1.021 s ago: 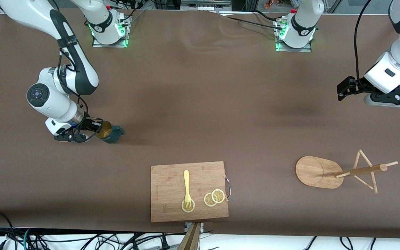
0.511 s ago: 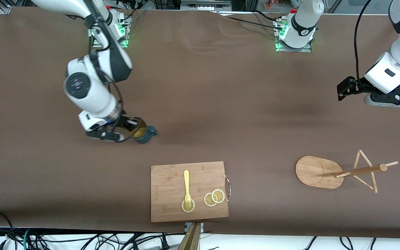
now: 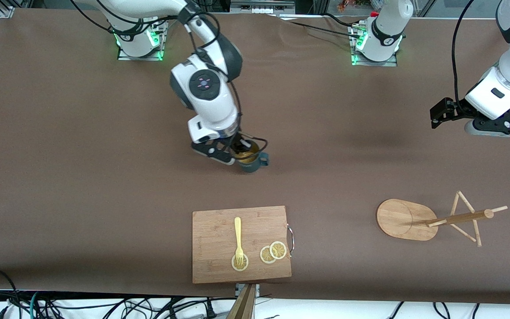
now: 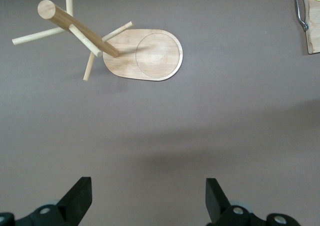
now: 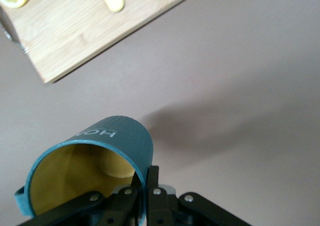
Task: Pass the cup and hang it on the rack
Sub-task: 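Carry the teal mug with the right gripper toward the table middle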
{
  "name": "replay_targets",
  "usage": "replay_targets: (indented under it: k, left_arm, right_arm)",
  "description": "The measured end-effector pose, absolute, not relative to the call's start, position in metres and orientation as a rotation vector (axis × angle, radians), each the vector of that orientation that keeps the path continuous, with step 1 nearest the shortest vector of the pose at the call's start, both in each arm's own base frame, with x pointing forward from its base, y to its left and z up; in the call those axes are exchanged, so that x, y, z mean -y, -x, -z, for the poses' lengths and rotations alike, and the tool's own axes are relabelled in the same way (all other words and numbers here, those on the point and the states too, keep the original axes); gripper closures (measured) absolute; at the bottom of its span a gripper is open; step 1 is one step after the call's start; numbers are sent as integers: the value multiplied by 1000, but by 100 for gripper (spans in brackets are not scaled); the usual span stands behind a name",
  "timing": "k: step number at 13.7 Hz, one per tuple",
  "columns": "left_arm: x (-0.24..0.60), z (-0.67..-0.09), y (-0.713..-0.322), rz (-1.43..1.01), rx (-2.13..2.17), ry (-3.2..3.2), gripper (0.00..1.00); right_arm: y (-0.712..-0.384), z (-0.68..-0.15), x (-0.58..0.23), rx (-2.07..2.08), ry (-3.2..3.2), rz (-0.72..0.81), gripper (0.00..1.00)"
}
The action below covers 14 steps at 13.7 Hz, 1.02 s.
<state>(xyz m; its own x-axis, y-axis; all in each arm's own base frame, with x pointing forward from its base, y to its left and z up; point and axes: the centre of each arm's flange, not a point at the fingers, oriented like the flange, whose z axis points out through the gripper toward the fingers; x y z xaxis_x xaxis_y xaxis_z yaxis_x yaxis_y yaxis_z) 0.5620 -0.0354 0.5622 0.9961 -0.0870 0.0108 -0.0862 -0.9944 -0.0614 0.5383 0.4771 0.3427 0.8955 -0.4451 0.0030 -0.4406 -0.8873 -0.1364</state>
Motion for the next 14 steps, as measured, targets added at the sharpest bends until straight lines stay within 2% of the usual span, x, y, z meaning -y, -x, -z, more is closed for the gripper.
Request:
replay_targets:
  k: [9,14]
  left_arm:
    - [36,-561,-562,19,-135,3078,0]
    - [36,-561,-562,19,-136,3078,0]
  right_arm:
    - [-450,-297,-596,-739,2926,-7,96]
    - [-423,-280,-616,-675,2958,-23,96]
